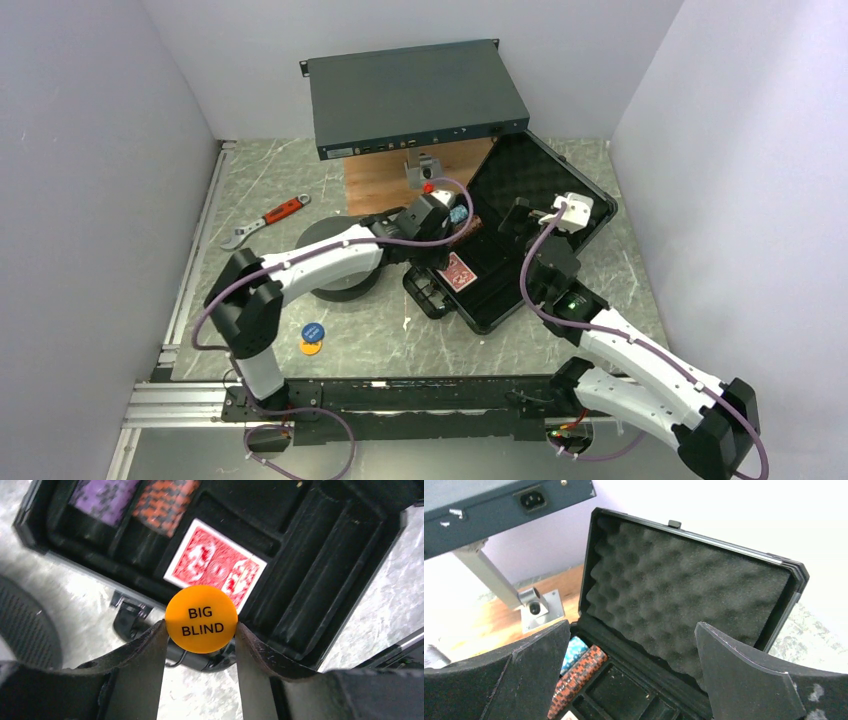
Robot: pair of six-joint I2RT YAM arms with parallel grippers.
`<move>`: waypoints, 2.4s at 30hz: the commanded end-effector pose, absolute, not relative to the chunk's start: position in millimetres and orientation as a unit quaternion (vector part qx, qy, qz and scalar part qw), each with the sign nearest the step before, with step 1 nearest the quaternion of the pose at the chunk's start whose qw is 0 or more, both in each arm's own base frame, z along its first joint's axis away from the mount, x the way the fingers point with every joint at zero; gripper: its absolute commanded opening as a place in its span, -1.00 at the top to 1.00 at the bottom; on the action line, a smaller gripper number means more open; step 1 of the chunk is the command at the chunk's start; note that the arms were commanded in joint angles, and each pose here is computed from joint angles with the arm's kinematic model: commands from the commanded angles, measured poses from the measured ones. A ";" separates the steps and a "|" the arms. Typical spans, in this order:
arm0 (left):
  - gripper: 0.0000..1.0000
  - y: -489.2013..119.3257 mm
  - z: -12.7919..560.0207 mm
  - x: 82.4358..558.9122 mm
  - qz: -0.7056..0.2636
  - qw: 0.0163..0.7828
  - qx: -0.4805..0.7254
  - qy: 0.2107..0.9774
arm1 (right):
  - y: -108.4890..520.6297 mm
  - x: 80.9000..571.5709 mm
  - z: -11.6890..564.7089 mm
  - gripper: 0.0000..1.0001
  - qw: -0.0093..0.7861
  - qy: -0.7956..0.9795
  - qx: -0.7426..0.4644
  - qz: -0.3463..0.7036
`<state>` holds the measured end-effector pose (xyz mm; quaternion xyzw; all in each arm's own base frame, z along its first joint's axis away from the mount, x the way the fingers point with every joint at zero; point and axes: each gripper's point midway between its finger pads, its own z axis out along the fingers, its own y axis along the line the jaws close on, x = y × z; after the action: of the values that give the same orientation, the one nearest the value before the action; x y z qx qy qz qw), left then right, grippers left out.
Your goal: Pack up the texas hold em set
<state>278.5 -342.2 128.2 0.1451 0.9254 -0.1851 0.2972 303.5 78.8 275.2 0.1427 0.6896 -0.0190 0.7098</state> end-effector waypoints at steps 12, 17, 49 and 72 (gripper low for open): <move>1.00 -435.8 132.8 316.1 -0.249 0.308 0.192 0.898 | 63.7 299.0 293.5 -0.99 0.726 0.660 0.193 -0.017; 1.00 -454.5 127.1 323.6 -0.259 0.312 0.195 0.893 | 62.3 298.0 293.5 -0.99 0.726 0.659 0.195 -0.018; -0.06 -482.4 77.7 370.1 -0.209 0.353 0.229 0.883 | 69.6 301.2 288.8 -0.99 0.722 0.668 0.182 -0.010; -0.61 -400.9 175.2 268.3 -0.196 0.414 0.256 0.851 | 71.3 301.9 286.9 -0.99 0.720 0.669 0.184 -0.004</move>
<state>300.8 -417.9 123.3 0.2444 0.8781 -0.1869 0.3665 300.0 65.2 282.4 0.1829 0.6734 -0.0244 0.7159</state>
